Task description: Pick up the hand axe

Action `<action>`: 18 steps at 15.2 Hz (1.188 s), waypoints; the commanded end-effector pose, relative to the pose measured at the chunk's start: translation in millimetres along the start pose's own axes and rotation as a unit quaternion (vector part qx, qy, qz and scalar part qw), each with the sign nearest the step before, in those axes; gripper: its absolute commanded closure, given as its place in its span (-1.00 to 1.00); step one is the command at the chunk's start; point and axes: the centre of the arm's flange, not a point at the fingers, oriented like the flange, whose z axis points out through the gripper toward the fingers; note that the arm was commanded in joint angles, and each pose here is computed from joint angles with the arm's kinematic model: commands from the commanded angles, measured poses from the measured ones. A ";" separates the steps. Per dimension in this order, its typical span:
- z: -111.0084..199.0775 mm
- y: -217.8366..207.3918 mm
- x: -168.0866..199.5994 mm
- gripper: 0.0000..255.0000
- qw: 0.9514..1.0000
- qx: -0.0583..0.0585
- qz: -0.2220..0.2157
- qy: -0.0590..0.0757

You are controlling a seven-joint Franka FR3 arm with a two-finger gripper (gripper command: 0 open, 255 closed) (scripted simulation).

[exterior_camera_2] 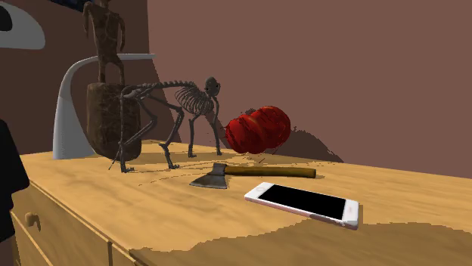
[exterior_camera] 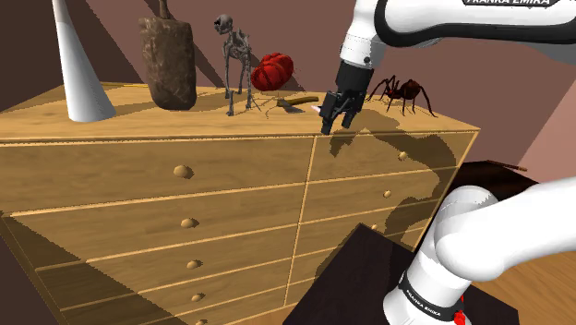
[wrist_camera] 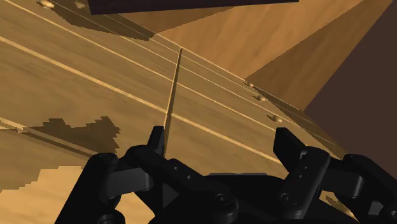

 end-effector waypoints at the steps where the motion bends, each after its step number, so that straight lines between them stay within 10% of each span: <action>1: 0.0 0.0 0.0 -1.00 1.000 0.000 0.000 0.000; 18: 24.9 96.5 203.8 -1.00 0.997 0.014 0.074 -0.004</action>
